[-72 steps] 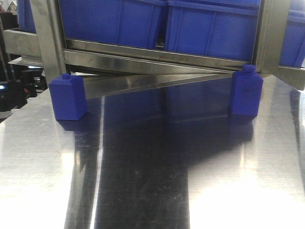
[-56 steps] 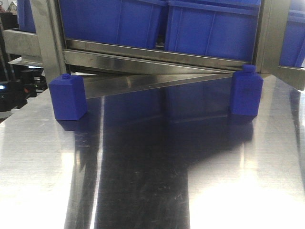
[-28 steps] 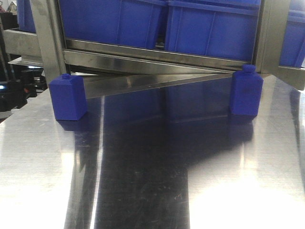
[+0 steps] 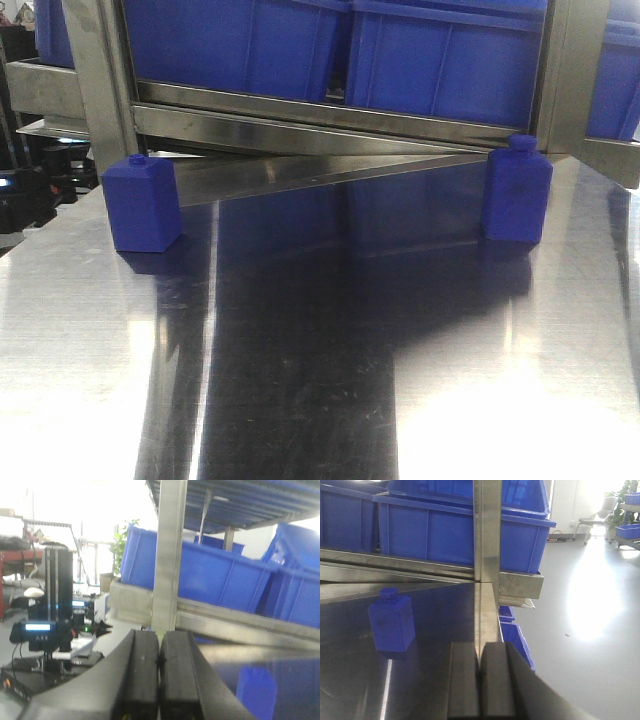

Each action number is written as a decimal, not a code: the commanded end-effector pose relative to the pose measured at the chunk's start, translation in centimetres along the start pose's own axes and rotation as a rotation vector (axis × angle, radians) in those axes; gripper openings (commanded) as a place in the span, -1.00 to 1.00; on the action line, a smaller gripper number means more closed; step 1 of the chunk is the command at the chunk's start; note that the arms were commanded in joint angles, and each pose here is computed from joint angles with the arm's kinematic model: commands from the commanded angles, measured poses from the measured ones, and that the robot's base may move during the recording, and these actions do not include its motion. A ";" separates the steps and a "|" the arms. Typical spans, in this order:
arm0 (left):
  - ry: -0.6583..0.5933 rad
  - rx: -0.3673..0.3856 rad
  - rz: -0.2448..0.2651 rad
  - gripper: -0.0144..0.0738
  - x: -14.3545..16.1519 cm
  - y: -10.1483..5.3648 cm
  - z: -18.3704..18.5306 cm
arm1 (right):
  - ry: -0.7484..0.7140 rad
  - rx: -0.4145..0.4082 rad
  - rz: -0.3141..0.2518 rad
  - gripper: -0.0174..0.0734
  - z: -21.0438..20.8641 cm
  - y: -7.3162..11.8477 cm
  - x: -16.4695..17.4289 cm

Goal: Pick and sort blue part to right shelf
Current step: 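Move the left gripper above the blue part nearest the left gripper, then lower the left gripper, close on the blue part, and lift it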

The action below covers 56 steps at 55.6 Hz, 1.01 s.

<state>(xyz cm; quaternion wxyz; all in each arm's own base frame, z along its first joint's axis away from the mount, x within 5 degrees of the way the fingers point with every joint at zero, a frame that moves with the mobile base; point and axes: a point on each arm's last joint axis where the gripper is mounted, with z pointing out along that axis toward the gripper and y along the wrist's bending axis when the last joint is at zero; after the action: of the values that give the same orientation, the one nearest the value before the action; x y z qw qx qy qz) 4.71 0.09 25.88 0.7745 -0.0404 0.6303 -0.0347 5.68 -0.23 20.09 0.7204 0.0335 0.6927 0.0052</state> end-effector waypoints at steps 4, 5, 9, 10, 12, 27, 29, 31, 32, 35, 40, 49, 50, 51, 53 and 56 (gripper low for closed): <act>-0.015 0.003 -0.003 -0.38 -6.8 -0.7 0.8 | -0.112 0.002 0.002 -0.50 -0.2 0.0 -1.2; 0.018 -0.001 -0.007 -0.38 -7.0 -0.7 1.1 | -0.112 0.002 0.002 -0.50 -0.2 0.0 -1.2; 0.105 -0.004 -0.022 -0.38 -8.6 -1.0 2.2 | -0.112 0.002 0.002 -0.50 -0.2 0.0 -1.2; 0.131 -0.005 -0.024 -0.37 -8.9 -1.0 2.6 | -0.112 0.002 0.002 -0.50 -0.2 0.0 -1.2; 0.180 -0.002 -0.013 -0.33 -9.2 -1.1 3.3 | -0.112 0.002 0.002 -0.50 -0.2 0.0 -1.2; 0.532 0.154 0.086 0.30 -8.1 -3.3 9.9 | -0.112 0.002 0.002 -0.50 -0.2 0.0 -1.2; 0.566 0.180 0.072 0.37 -7.8 -3.8 10.9 | -0.112 0.002 0.002 -0.50 -0.2 0.0 -1.2; 0.596 0.209 0.060 0.43 -7.6 -4.5 11.9 | -0.112 0.002 0.002 -0.50 -0.2 0.0 -1.2; 0.607 0.219 0.053 0.45 -7.5 -4.8 12.2 | -0.112 0.002 0.002 -0.50 -0.2 0.0 -1.2; 0.639 0.251 0.038 0.52 -7.3 -5.7 13.4 | -0.112 0.002 0.002 -0.50 -0.2 0.0 -1.2; 0.699 0.301 0.009 0.59 -7.0 -7.4 15.7 | -0.112 0.002 0.002 -0.50 -0.2 0.0 -1.2; 0.794 0.343 0.007 0.64 -7.4 -10.0 20.3 | -0.112 0.002 0.002 -0.50 -0.2 0.0 -1.2; 0.816 0.343 0.006 0.64 -7.1 -10.3 20.9 | -0.112 0.002 0.002 -0.50 -0.2 0.0 -1.2; 0.826 0.346 0.004 0.64 -7.4 -10.5 21.3 | -0.112 0.002 0.002 -0.50 -0.2 0.0 -1.2; 0.861 0.346 0.004 0.64 -7.3 -10.9 22.4 | -0.112 0.002 0.002 -0.50 -0.2 0.0 -1.2; 0.919 0.343 0.007 0.64 -6.8 -11.5 24.0 | -0.112 0.002 0.002 -0.50 -0.2 0.0 -1.2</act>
<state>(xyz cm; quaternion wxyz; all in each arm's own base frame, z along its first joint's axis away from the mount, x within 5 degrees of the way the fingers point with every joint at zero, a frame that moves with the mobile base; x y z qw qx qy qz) 24.86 -9.20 36.78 0.4024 0.1140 0.8984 -0.1340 5.68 -0.23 20.09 0.7204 0.0335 0.6927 0.0052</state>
